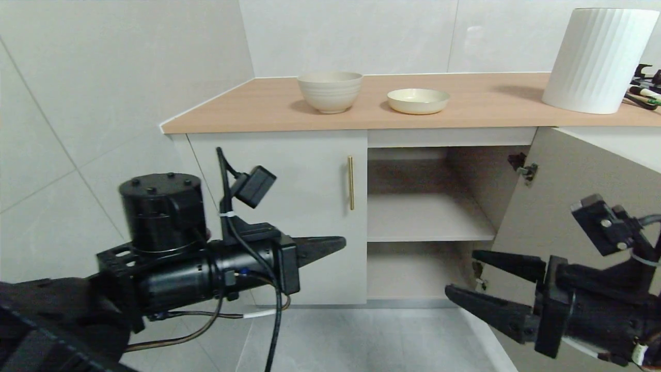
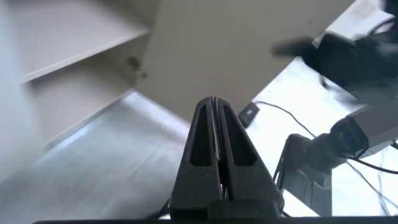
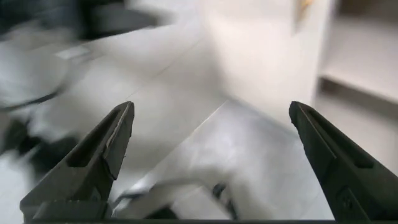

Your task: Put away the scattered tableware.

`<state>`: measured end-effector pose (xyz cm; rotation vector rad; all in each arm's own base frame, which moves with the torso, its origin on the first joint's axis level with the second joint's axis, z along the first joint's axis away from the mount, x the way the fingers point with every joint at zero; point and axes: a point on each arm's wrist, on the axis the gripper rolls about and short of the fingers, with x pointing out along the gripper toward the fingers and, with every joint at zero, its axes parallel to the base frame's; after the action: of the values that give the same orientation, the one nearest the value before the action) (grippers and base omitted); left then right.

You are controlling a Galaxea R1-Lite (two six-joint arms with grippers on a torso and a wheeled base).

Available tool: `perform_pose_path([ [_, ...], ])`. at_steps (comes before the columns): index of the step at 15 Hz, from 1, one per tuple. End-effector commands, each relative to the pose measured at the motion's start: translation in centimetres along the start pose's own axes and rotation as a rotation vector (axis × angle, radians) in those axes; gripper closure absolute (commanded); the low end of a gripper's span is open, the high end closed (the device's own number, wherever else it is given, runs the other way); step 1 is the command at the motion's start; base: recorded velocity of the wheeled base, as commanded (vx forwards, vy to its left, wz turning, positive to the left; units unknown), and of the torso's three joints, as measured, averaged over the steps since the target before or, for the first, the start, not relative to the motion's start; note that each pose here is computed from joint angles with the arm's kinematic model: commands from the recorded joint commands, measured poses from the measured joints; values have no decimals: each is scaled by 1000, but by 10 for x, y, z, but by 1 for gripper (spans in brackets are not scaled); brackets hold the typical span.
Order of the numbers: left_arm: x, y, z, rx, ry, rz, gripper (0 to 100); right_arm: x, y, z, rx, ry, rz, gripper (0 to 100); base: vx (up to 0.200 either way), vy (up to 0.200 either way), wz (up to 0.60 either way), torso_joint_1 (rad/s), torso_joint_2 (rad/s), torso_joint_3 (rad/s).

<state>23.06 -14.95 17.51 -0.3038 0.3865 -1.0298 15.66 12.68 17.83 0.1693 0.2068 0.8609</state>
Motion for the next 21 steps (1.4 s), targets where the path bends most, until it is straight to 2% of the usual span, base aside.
perform_pose_path([
  [1, -62, -18, 18, 4, -76, 84, 100, 40, -14, 11, 7, -8, -108, 0, 0, 0, 0, 0, 0, 0],
  [4, -91, -24, 23, -20, -100, 177, 100, 50, -15, 35, 2, -49, -164, 0, 0, 0, 0, 0, 0, 0],
  [7, -101, -19, 32, -14, -142, 225, 100, 55, -27, 72, 40, 73, -251, 0, 0, 0, 0, 0, 0, 0],
  [8, -102, -17, 33, -13, -151, 235, 0, 54, -25, 81, 43, 90, -255, 0, 0, 0, 0, 0, 0, 0],
  [11, -97, -12, 37, -19, -151, 236, 0, 48, -23, 80, 75, 103, -274, 0, 0, 0, 0, 0, 0, 0],
  [15, -102, -19, 44, 7, -185, 228, 0, 42, -21, 87, 69, 64, -346, 0, 0, 0, 0, 0, 0, 0],
  [17, -105, -22, 45, 15, -195, 225, 0, 38, -19, 90, 73, 47, -342, 0, 0, 0, 0, 0, 0, 0],
  [21, -104, -21, 45, 18, -192, 225, 0, 35, -16, 94, 94, 25, -337, 0, 50, 0, 0, 2, 2, -1],
])
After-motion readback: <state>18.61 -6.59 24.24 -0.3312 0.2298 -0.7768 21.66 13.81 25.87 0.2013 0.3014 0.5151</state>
